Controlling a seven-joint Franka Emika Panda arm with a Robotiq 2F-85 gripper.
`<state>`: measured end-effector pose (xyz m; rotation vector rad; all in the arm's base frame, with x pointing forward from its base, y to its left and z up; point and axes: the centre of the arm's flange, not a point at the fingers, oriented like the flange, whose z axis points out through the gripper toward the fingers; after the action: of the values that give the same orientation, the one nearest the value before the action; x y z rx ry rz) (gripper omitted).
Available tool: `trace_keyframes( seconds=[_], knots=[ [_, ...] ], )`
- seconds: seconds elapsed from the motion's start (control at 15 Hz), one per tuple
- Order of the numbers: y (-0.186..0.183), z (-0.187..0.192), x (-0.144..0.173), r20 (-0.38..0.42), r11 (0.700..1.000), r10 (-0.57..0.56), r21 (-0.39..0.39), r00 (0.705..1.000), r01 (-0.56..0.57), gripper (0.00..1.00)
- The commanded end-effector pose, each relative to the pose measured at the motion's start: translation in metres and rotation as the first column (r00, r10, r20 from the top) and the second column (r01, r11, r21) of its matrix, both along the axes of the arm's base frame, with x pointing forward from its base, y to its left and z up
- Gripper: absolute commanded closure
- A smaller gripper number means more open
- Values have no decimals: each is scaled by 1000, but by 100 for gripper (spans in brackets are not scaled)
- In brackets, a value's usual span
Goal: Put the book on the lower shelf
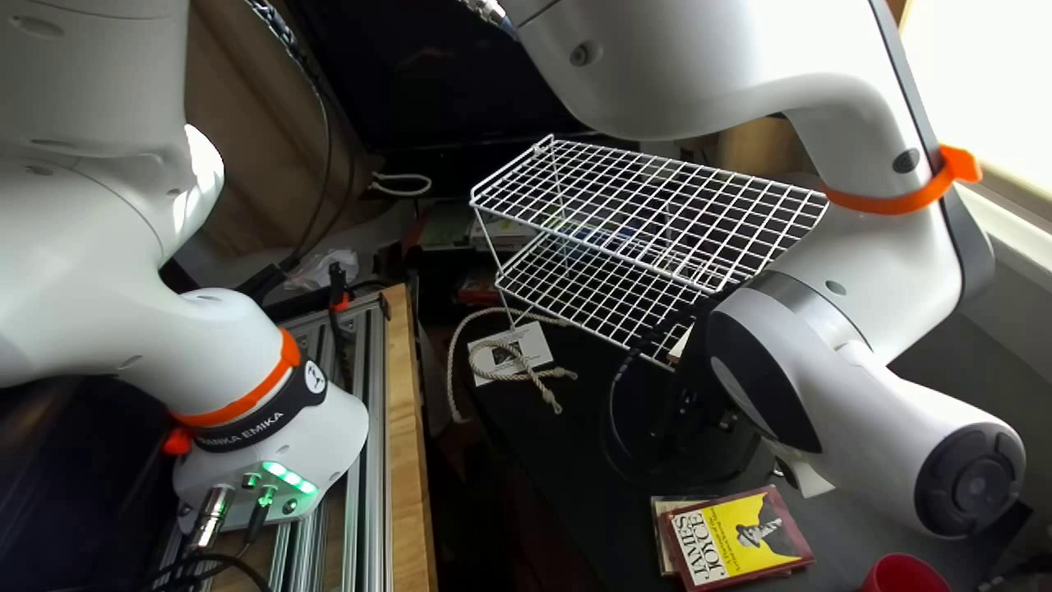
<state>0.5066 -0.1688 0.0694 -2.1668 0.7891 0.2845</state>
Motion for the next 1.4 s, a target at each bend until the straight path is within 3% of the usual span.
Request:
trace_keyframes(
  seconds=[0.0, 0.13, 0.2, 0.8, 1.33],
  knots=[
    [1, 3, -1, -65, 1000, -14, -13, 998, 13, 18],
    [3, 4, -5, -106, 1000, -19, -23, 994, 17, 3],
    [3, 5, -7, -124, 999, -29, -37, 992, 25, 0],
    [-25, 47, -55, -194, 975, 116, -165, 974, -149, 0],
    [-42, 163, -101, -95, 964, 103, -236, 990, -122, 0]
  ],
)
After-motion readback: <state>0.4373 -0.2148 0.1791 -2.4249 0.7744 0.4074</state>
